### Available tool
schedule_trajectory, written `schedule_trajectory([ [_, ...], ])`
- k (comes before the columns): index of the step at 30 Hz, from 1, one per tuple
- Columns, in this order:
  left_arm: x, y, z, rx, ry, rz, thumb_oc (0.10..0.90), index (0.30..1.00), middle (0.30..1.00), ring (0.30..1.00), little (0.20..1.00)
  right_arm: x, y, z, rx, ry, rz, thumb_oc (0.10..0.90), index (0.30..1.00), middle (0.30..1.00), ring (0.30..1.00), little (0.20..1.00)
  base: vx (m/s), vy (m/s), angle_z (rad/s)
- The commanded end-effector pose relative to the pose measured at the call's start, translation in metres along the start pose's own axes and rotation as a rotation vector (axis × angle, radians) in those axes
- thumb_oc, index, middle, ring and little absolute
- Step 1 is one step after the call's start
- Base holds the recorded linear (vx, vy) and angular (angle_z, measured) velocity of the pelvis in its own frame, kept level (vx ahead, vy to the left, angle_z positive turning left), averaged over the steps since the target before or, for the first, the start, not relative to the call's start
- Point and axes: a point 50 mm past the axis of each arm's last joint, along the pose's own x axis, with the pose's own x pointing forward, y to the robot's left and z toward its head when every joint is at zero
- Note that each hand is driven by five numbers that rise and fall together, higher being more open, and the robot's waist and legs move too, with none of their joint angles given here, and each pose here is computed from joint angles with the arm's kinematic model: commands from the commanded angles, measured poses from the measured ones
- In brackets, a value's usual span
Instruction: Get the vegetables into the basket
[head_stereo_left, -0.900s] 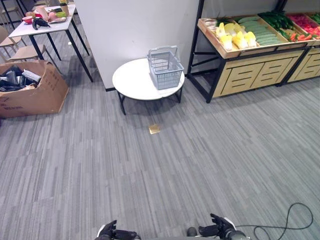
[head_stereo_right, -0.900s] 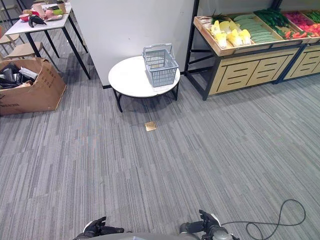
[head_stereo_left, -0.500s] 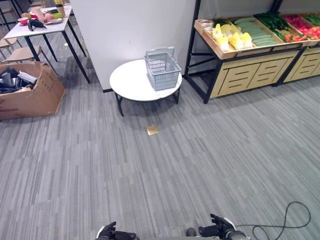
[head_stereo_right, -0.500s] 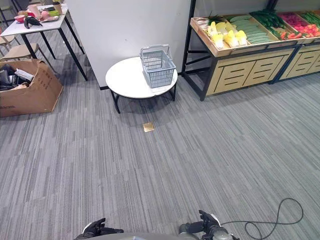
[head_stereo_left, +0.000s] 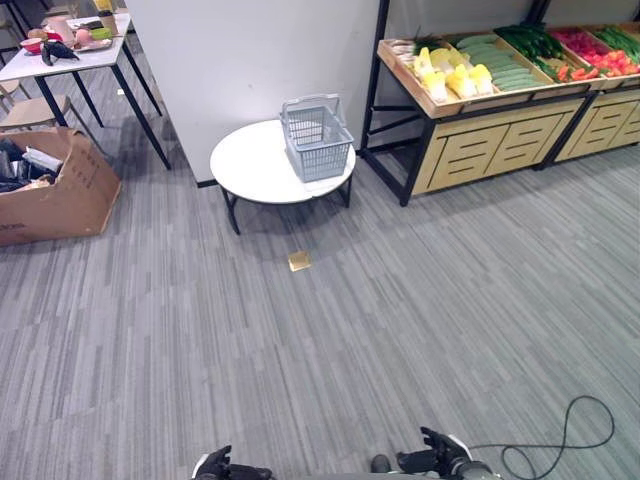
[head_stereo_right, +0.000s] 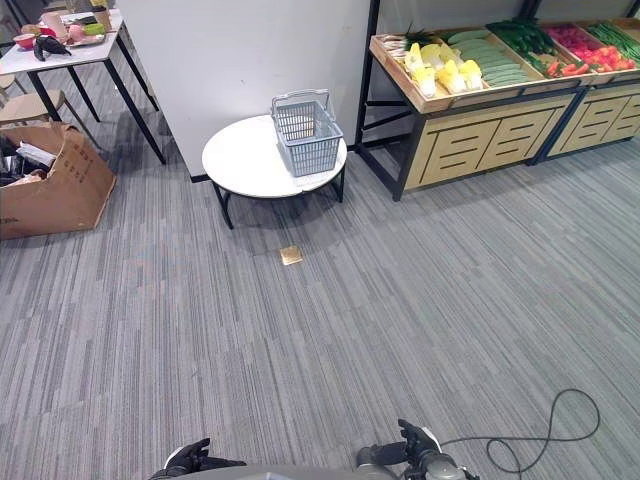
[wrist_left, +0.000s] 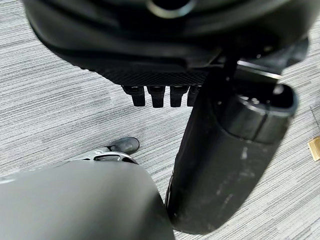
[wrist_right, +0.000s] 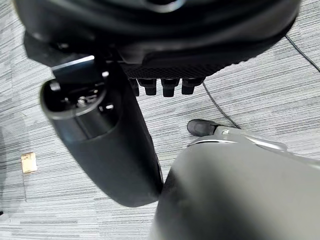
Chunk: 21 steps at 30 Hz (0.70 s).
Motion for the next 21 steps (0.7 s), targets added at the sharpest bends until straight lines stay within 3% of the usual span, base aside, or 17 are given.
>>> schedule_trajectory([
  [1,0.001,-0.011,0.006,0.024,-0.008,-0.023,0.9,1.0,1.0,1.0,1.0,0.0,-0.015,0.003,-0.121,0.006,-0.032,0.9,1.0,1.0,1.0,1.0,-0.03,-0.015,-0.12],
  [11,0.004,-0.002,0.029,0.017,-0.068,-0.006,0.9,1.0,1.0,1.0,1.0,0.001,-0.03,0.013,-0.071,-0.003,-0.061,0.9,1.0,1.0,1.0,1.0,-0.02,-0.077,-0.06],
  [21,0.005,-0.013,0.054,0.043,-0.14,-0.057,0.9,1.0,1.0,1.0,1.0,-0.002,-0.056,0.017,-0.068,-0.003,-0.144,0.9,1.0,1.0,1.0,1.0,0.06,-0.129,0.04],
])
